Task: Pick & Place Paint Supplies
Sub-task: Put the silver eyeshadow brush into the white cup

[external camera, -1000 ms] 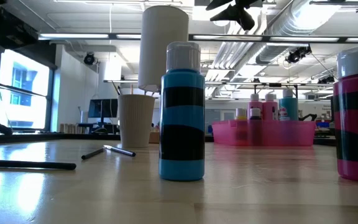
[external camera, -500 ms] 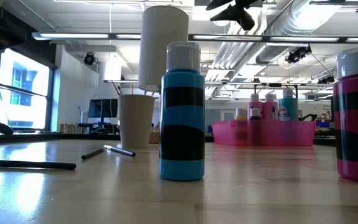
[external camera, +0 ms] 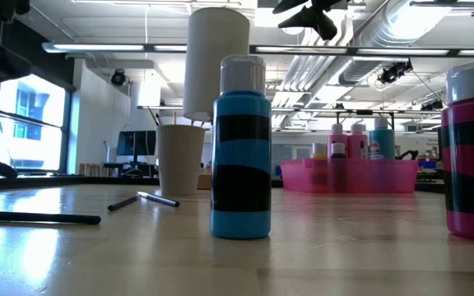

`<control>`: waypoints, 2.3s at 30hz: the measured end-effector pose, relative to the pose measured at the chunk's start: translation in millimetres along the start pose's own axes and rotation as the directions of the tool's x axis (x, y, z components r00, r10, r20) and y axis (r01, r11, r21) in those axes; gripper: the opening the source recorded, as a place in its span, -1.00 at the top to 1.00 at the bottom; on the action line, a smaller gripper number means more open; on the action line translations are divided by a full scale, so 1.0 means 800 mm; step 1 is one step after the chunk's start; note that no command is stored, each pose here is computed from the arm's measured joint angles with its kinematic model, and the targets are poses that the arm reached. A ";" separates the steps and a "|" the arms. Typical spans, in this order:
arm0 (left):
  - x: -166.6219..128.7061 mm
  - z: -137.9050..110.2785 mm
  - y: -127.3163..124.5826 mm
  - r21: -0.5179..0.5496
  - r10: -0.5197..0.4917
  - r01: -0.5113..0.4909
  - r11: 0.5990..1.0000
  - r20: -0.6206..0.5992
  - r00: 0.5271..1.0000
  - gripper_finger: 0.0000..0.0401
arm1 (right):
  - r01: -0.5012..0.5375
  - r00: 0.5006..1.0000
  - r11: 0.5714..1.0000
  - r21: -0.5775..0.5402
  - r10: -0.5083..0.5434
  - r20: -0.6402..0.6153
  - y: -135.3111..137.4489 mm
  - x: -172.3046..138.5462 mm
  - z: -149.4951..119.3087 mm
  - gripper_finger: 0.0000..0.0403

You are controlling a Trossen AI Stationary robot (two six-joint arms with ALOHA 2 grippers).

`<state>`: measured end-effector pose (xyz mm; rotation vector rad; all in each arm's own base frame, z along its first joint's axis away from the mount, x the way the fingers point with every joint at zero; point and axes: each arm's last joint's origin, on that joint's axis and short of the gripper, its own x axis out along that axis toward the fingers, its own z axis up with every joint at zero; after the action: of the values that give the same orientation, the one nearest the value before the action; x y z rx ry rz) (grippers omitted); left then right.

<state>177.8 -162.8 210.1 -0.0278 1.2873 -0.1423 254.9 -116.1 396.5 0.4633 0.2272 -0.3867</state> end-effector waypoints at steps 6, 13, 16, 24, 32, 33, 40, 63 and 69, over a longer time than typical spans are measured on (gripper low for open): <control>0.014 0.001 -0.003 0.006 0.017 -0.017 1.000 -0.040 0.999 0.29 | 0.000 1.000 1.000 0.000 0.000 0.000 0.000 0.000 0.000 0.28; 0.020 0.009 -0.005 -0.016 -0.027 0.027 1.000 -0.019 0.999 0.29 | 0.000 1.000 1.000 -0.022 0.000 0.000 0.000 0.000 0.000 0.28; 0.021 0.017 0.005 -0.052 -0.039 0.037 0.998 -0.027 0.999 0.29 | 0.000 1.000 0.999 -0.047 0.000 0.000 0.000 0.000 0.000 0.28; 0.036 0.013 0.030 -0.050 -0.068 0.063 0.997 -0.104 0.992 0.29 | 0.000 1.000 0.999 -0.052 0.000 -0.001 0.000 0.000 0.000 0.28; 0.046 0.014 0.026 -0.047 -0.146 0.144 0.989 -0.047 0.988 0.29 | 0.000 1.000 0.999 -0.053 0.000 0.000 0.000 0.000 0.000 0.28; 0.046 0.015 0.026 -0.046 -0.146 0.144 0.988 -0.038 0.989 0.29 | 0.000 1.000 0.999 -0.053 0.000 0.000 0.000 0.000 0.000 0.28; 0.047 0.014 0.028 -0.045 -0.102 0.100 0.994 -0.030 0.994 0.29 | 0.000 1.000 0.999 -0.053 0.000 0.000 0.000 0.000 0.000 0.28; 0.054 0.012 0.030 -0.054 -0.091 0.091 0.994 0.004 0.996 0.29 | 0.000 1.000 0.997 -0.079 0.000 0.000 0.000 0.000 0.000 0.28; 0.055 0.012 0.030 -0.054 -0.089 0.089 0.995 0.001 0.996 0.29 | 0.000 1.000 0.997 -0.079 0.000 0.000 0.000 0.000 0.000 0.28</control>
<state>201.1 -144.8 168.8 -0.1317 1.2912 -0.1839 254.9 -116.1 396.5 0.3855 0.2420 -0.3765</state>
